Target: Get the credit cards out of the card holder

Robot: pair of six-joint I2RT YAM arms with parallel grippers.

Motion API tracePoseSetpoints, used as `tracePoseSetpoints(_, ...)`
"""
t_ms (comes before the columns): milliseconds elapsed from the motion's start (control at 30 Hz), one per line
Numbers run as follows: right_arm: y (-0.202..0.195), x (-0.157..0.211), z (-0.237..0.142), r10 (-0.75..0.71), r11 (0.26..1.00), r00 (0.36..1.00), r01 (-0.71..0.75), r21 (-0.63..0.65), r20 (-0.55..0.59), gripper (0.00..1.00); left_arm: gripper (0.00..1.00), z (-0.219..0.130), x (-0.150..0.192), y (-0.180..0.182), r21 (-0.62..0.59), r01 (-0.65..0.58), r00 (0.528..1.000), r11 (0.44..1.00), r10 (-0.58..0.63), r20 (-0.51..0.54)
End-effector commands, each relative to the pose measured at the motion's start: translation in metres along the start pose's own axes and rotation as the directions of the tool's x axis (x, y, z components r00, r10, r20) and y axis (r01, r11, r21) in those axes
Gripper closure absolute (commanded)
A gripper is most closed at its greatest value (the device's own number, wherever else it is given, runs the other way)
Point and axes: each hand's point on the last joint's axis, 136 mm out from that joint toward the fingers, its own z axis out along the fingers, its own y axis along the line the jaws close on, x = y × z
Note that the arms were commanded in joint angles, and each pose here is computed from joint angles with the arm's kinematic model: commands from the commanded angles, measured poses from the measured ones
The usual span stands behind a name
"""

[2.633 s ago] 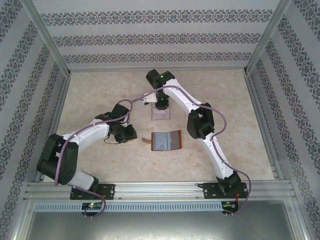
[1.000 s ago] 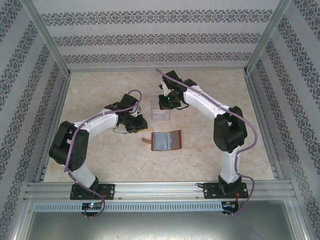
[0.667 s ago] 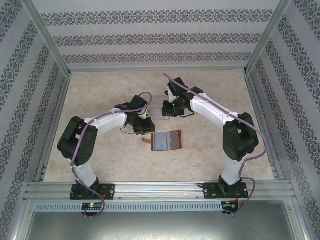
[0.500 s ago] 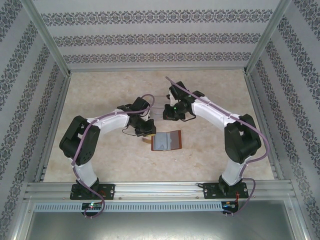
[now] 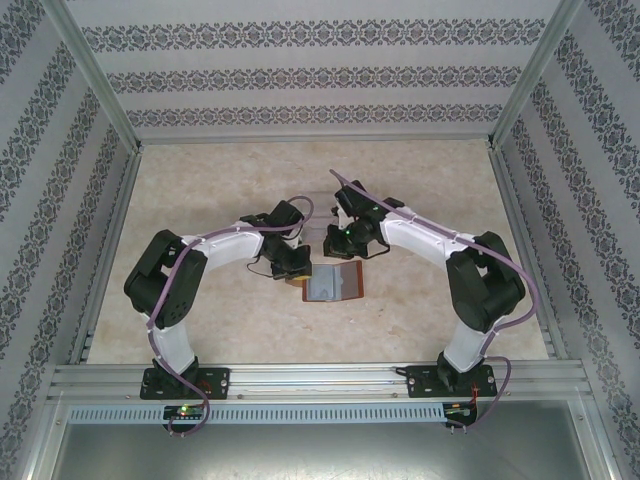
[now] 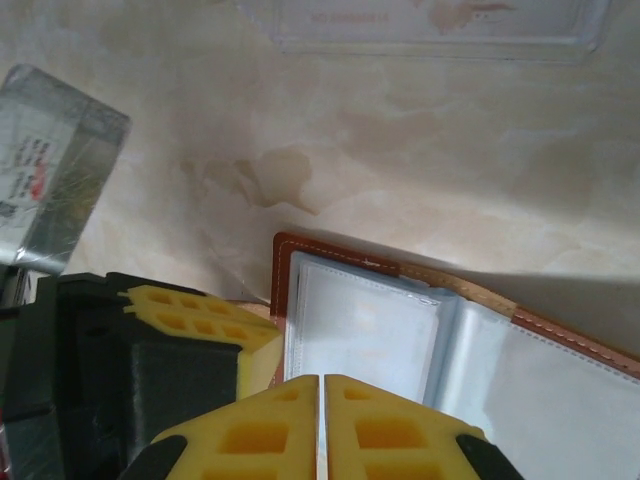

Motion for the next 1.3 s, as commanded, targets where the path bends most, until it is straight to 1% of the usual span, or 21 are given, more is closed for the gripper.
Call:
tracePoseSetpoints(0,0.012,0.010,-0.004,0.006,0.999,1.000,-0.006,-0.038,-0.003,0.88,0.96,0.006,0.013,0.016,-0.061,0.018,0.999,0.998,-0.021,-0.042)
tracePoseSetpoints(167,0.018,0.026,0.008,0.012,0.999,0.999,-0.014,-0.046,-0.041,0.87,0.97,0.009,0.016,0.020,-0.066,0.023,0.999,0.998,-0.026,-0.045)
tracePoseSetpoints(433,0.021,0.042,0.031,0.045,0.996,0.995,-0.052,-0.076,-0.094,0.87,0.97,0.013,0.021,0.027,-0.072,0.028,0.998,0.997,-0.032,-0.053)
tracePoseSetpoints(800,0.016,0.049,0.056,0.071,0.994,0.987,-0.081,-0.070,-0.142,0.84,0.97,0.016,0.024,0.030,-0.068,0.032,0.998,0.997,-0.036,-0.058)
tracePoseSetpoints(1267,0.004,0.057,0.071,0.088,0.995,0.980,-0.095,-0.031,-0.176,0.84,0.97,0.017,0.023,0.028,-0.059,0.034,0.998,0.998,-0.038,-0.059)
